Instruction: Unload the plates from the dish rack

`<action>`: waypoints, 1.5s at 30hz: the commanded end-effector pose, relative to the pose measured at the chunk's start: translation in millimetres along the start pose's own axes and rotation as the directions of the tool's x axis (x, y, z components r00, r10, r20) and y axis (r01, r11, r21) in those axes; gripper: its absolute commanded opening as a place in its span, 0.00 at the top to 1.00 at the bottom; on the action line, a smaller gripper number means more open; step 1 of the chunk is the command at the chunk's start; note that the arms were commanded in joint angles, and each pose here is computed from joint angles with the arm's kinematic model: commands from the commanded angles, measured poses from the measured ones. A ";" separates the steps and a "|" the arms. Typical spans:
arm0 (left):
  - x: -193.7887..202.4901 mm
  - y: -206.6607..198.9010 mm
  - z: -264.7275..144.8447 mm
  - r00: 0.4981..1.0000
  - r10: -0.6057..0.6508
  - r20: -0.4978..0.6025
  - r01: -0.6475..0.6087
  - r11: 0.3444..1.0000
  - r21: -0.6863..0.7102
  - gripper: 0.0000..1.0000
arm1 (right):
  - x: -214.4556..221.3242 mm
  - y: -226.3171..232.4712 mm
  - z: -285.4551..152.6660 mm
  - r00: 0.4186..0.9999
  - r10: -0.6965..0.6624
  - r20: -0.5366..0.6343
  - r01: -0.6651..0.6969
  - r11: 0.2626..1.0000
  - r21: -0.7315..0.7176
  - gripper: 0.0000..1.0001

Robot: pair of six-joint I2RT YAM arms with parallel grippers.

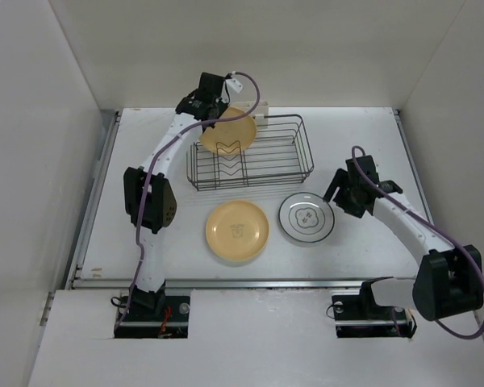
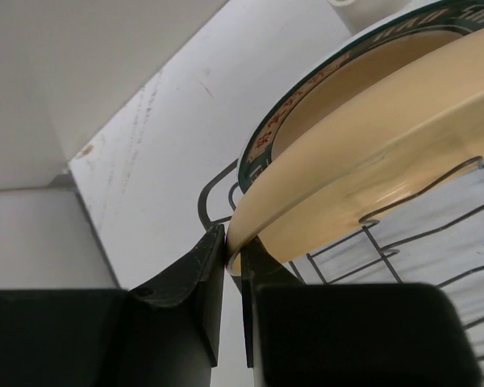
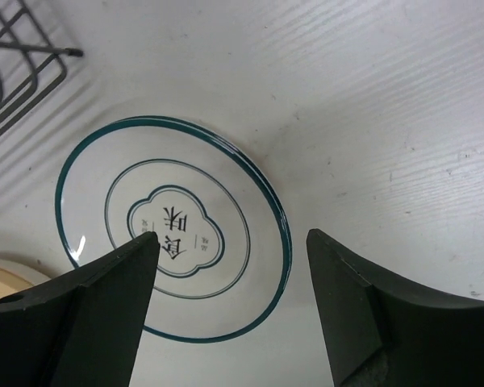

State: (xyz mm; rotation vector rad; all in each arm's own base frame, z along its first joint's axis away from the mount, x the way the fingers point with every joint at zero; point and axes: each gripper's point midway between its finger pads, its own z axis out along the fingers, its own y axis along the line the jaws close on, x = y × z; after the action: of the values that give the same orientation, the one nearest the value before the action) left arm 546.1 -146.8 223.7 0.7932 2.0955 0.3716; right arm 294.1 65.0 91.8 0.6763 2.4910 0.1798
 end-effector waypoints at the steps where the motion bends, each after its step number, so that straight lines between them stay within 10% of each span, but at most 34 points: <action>1: -61.0 52.2 -51.5 0.941 -0.218 0.257 0.224 0.975 0.009 1.00 | -23.5 31.1 -24.8 0.987 -0.111 0.118 0.127 0.981 -0.145 0.19; 9: -44.9 44.6 -35.9 0.907 -0.361 0.215 0.325 0.927 0.187 1.00 | -108.7 113.1 -59.6 0.914 -0.156 0.375 0.286 0.903 -0.321 0.11; 20: -42.2 59.6 -33.6 0.867 -0.432 0.250 0.400 0.901 0.169 1.00 | -143.8 158.2 48.3 0.929 -0.234 0.286 0.302 0.927 -0.222 0.15; 25: -33.2 48.0 -25.1 0.909 -0.354 0.221 0.337 0.935 0.114 1.00 | -134.6 170.6 81.4 0.935 -0.263 0.239 0.315 0.925 -0.212 0.43; 29: -33.7 34.9 -22.6 0.941 -0.261 0.215 0.248 0.965 0.088 1.00 | -128.8 173.5 86.6 0.925 -0.290 0.243 0.336 0.926 -0.172 0.97; 34: -31.1 26.1 -25.1 0.963 -0.186 0.194 0.179 0.982 0.055 1.00 | -103.6 177.2 76.4 0.908 -0.330 0.260 0.373 0.917 -0.141 1.00; 39: -21.2 15.7 -11.0 0.977 -0.152 0.152 0.145 0.988 0.053 0.76 | -83.5 178.8 71.9 0.902 -0.348 0.257 0.391 0.909 -0.142 1.00; 45: -15.1 10.3 3.6 0.986 -0.133 0.102 0.128 0.990 0.062 0.78 | -77.2 181.3 70.6 0.896 -0.362 0.256 0.404 0.905 -0.131 1.00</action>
State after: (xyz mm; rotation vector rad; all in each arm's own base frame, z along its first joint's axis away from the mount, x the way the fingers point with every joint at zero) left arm 554.9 -148.2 211.3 0.6988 2.1014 0.1891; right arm 462.8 168.3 90.0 0.1183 2.3722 0.1270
